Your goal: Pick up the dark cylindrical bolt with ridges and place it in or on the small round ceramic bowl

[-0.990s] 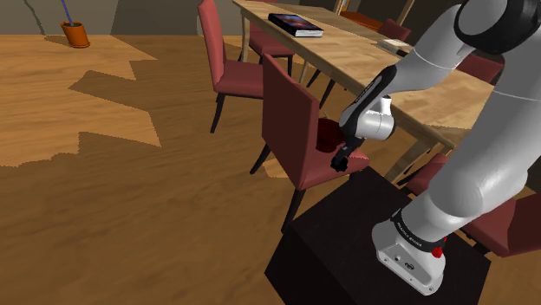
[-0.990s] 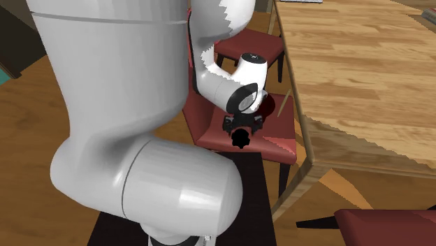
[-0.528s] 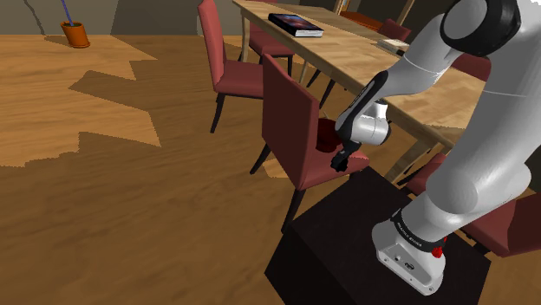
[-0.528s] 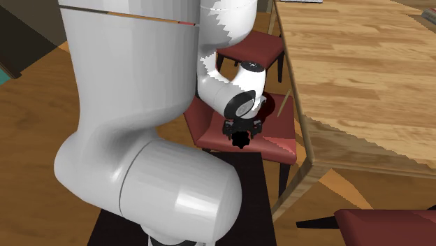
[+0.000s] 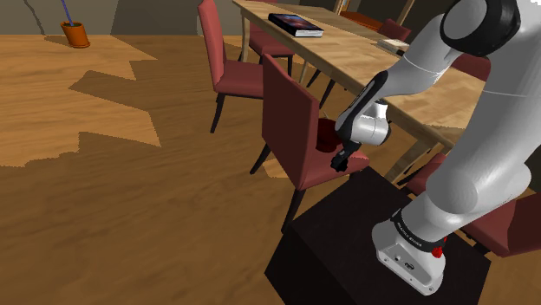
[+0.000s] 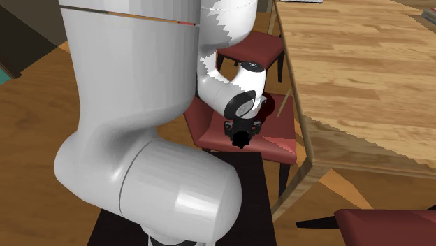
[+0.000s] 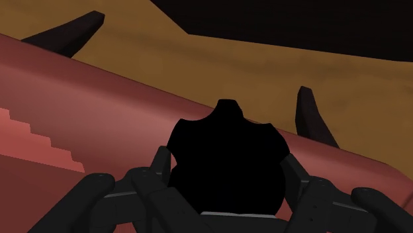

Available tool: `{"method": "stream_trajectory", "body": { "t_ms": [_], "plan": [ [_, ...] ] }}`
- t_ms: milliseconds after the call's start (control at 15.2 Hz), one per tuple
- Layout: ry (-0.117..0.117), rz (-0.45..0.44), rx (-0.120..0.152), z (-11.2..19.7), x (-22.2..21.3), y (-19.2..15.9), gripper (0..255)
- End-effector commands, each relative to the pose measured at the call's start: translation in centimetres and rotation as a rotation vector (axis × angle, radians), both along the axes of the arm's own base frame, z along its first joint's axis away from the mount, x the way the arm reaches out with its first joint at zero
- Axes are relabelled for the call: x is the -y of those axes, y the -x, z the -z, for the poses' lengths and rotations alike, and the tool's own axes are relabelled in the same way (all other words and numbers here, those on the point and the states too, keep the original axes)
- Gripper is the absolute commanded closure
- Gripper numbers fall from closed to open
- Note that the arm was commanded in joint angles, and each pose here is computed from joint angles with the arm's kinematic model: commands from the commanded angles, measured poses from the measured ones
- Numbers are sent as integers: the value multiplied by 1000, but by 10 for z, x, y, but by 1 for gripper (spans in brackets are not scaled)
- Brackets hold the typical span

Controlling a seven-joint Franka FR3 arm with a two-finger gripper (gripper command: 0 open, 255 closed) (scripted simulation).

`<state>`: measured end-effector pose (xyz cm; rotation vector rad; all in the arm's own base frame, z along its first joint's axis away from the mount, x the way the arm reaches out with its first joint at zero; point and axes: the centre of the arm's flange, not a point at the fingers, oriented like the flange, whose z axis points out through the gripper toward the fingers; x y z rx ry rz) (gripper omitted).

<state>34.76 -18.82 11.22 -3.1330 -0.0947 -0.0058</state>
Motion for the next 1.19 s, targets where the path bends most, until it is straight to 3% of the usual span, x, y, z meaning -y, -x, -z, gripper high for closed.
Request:
{"method": "stream_trajectory", "body": {
  "t_ms": [0, 396, 1122],
  "plan": [
    [0, -1, 0, 0, 0, 0, 255],
    [0, -1, 0, 0, 0, 0, 255],
    [0, -1, 0, -58, 0, 0, 255]
  ]
}}
